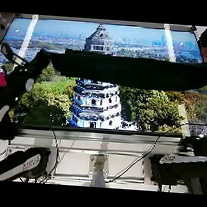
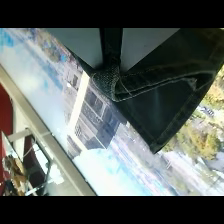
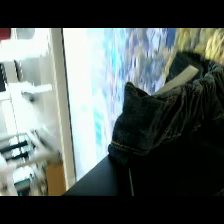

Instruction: Fold the clothes and pants, and hang the long-sleeved shirts on hangers.

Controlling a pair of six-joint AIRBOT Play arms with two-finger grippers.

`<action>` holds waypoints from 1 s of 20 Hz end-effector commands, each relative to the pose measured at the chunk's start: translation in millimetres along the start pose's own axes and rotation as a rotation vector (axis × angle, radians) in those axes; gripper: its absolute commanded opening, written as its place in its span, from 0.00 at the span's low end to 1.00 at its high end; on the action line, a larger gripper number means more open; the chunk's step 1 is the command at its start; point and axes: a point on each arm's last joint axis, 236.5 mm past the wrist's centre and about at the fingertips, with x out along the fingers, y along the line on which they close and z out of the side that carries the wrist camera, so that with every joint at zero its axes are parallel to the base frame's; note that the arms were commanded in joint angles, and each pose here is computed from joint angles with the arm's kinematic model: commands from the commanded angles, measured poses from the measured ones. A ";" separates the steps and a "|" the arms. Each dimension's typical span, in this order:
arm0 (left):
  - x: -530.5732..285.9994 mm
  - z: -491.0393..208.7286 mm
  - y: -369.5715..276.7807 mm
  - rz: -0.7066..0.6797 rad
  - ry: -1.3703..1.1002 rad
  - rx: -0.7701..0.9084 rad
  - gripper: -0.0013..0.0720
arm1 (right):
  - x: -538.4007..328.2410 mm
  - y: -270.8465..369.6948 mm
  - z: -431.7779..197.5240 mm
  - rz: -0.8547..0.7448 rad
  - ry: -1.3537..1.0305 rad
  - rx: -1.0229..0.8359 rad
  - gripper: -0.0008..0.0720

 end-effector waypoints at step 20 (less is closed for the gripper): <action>124.7 -13.0 14.2 0.011 0.017 -0.110 0.05 | 101.5 -0.2 -34.9 0.051 -0.136 0.263 0.05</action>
